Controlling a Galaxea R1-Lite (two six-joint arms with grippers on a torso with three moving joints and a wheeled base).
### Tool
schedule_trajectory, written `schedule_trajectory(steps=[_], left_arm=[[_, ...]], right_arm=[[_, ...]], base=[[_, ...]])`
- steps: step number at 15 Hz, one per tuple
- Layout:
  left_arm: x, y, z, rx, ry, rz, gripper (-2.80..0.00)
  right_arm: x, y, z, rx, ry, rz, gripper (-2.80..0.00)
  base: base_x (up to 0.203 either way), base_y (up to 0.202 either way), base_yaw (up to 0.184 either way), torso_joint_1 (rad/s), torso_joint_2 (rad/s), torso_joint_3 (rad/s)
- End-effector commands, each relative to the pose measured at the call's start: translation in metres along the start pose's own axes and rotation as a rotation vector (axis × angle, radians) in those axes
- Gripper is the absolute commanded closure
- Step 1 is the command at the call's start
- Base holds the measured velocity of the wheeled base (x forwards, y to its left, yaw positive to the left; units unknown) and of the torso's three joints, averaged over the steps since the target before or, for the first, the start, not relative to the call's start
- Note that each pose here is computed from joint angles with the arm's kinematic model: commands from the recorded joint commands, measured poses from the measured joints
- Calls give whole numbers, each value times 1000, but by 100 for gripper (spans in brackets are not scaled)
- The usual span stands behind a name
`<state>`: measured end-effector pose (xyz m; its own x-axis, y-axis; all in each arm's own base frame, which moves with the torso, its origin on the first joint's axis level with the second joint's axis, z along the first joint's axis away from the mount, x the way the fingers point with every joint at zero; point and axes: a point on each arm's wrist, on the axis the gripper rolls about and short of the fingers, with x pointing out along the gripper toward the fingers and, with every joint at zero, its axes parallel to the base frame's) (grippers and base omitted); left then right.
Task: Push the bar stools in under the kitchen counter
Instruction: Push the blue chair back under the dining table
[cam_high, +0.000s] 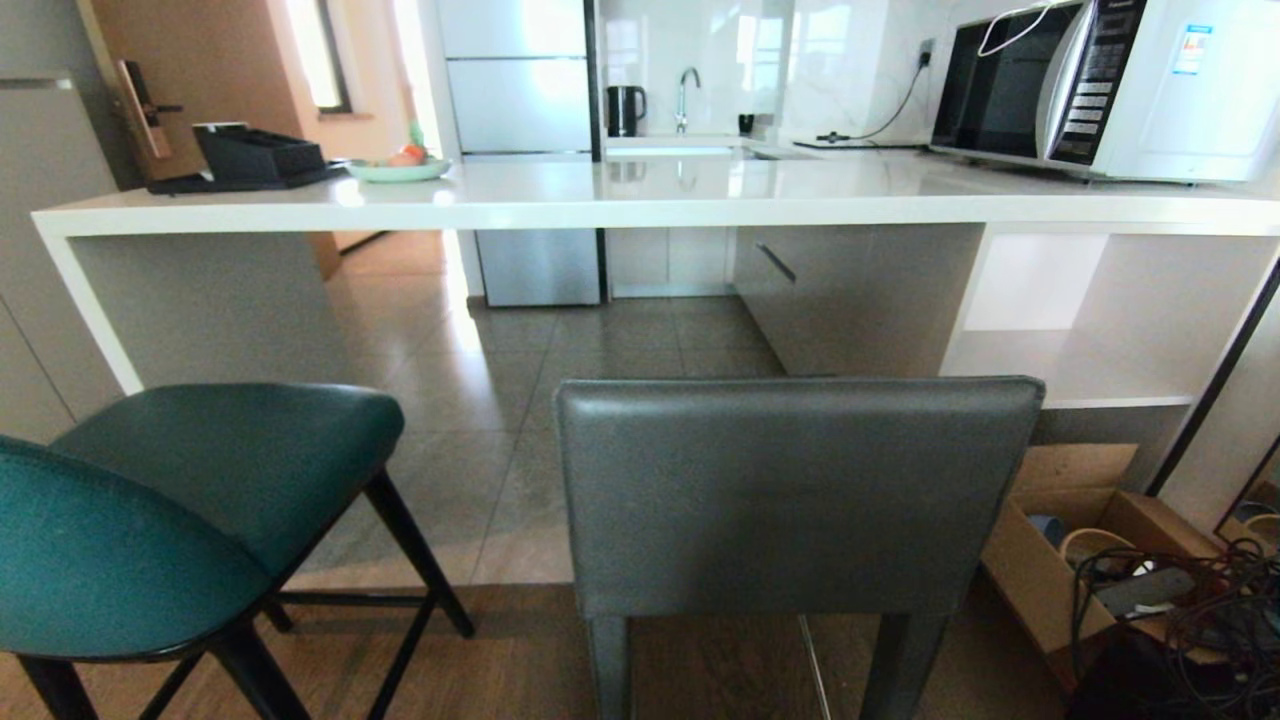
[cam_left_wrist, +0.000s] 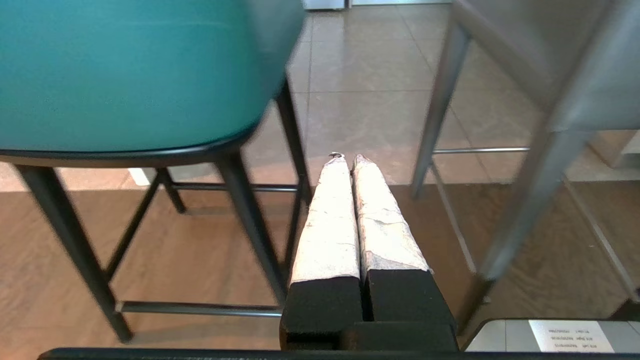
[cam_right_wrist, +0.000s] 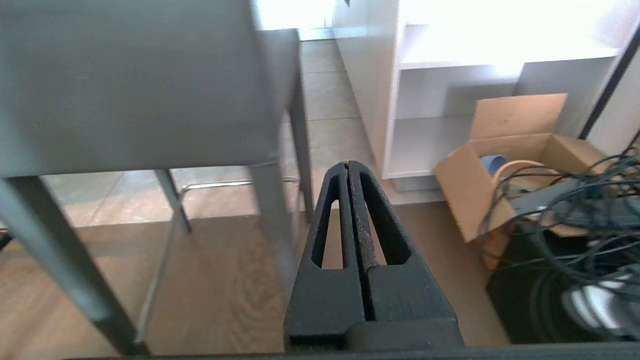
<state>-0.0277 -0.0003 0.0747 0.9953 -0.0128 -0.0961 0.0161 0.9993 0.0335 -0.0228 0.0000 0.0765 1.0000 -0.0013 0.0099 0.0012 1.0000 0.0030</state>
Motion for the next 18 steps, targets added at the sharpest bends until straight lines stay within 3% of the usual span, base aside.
schedule_trajectory(steps=[1, 18], left_arm=[[0, 0, 0, -1, 1, -1, 0], [0, 0, 0, 0, 0, -1, 0]], right_arm=[[0, 0, -1, 0, 4, 0, 0], [0, 0, -1, 0, 4, 0, 0]], base=[[0, 200, 1, 7, 1, 2], [0, 198, -2, 4, 2, 2]])
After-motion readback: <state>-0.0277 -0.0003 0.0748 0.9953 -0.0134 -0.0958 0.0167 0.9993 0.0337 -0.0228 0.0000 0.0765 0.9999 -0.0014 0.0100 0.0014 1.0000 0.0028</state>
